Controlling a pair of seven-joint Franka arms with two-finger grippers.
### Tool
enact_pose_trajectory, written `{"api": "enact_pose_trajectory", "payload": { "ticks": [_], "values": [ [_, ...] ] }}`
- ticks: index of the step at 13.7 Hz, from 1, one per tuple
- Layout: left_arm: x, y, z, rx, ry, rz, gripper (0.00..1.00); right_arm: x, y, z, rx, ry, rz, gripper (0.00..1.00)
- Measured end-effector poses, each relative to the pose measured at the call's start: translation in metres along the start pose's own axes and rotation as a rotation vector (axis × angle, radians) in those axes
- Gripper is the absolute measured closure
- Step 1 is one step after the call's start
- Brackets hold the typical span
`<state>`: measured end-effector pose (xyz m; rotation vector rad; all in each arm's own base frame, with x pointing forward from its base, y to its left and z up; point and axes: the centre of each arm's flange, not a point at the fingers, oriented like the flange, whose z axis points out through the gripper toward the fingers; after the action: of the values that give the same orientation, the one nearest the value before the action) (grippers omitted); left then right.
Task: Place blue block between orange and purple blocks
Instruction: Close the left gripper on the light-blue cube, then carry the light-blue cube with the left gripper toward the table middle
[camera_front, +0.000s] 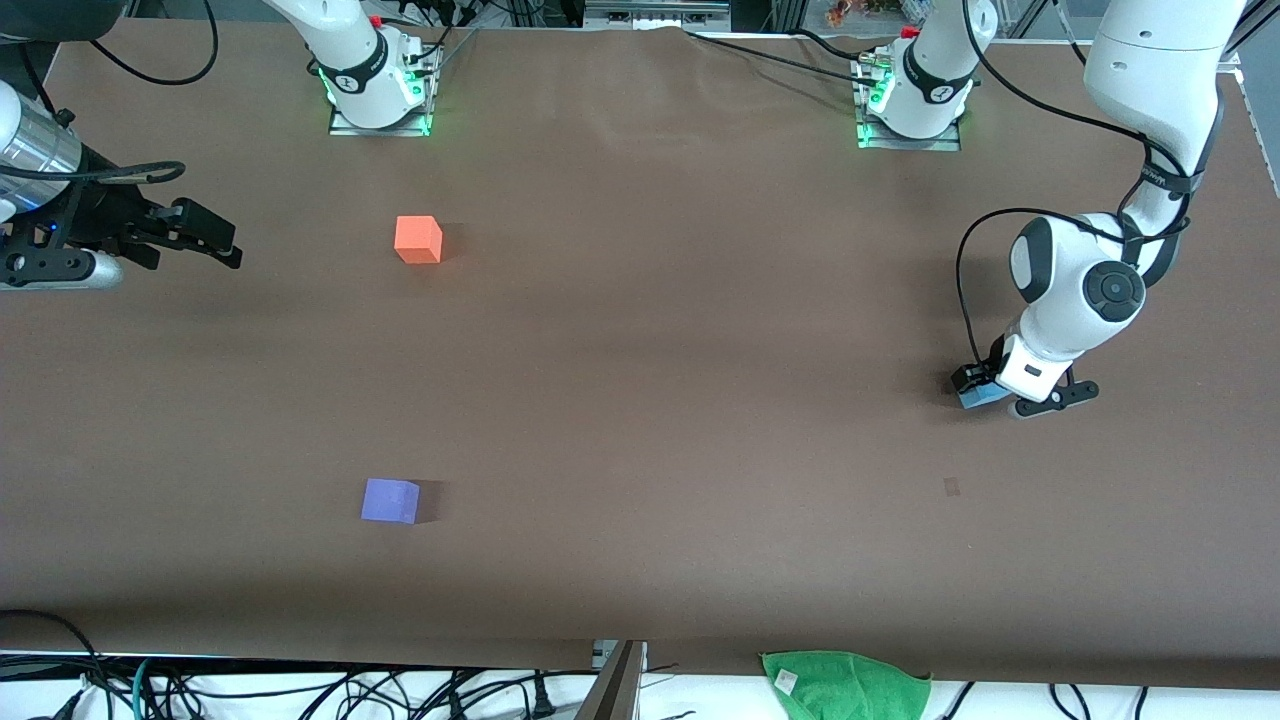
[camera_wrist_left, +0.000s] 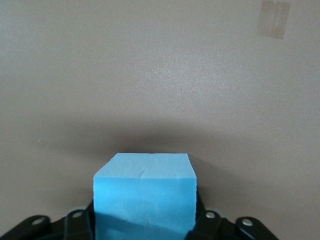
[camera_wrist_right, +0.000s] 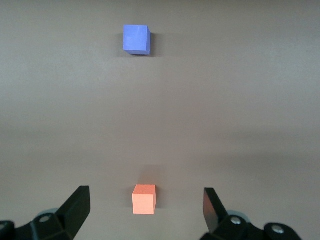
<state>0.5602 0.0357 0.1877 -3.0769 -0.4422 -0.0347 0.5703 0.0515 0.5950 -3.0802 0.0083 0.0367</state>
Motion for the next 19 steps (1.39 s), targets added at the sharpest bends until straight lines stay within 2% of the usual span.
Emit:
{"api": "enact_pose_trajectory", "payload": {
  "ticks": [5,7,9,11,15,19],
  "values": [
    [0.013,0.005,-0.013,-0.007,0.033,0.044,0.38,0.000,0.000,0.000,0.000,0.000,0.000,0.00],
    [0.025,0.031,-0.034,-0.017,0.027,0.082,0.38,0.000,0.000,0.000,0.000,0.000,0.000,0.00],
    [0.030,0.083,-0.065,-0.037,0.041,0.152,0.38,0.000,0.000,0.000,0.000,0.000,0.001,0.00],
    [0.020,0.148,-0.086,-0.068,0.067,0.211,0.38,0.000,0.000,0.000,0.000,0.000,0.001,0.00],
    [-0.038,0.287,-0.099,-0.142,0.073,0.257,0.38,0.000,0.001,0.000,0.000,0.000,0.001,0.00],
    [-0.090,0.403,-0.082,-0.194,0.064,0.271,0.38,0.000,0.001,0.000,0.000,0.000,0.001,0.00]
  ]
}}
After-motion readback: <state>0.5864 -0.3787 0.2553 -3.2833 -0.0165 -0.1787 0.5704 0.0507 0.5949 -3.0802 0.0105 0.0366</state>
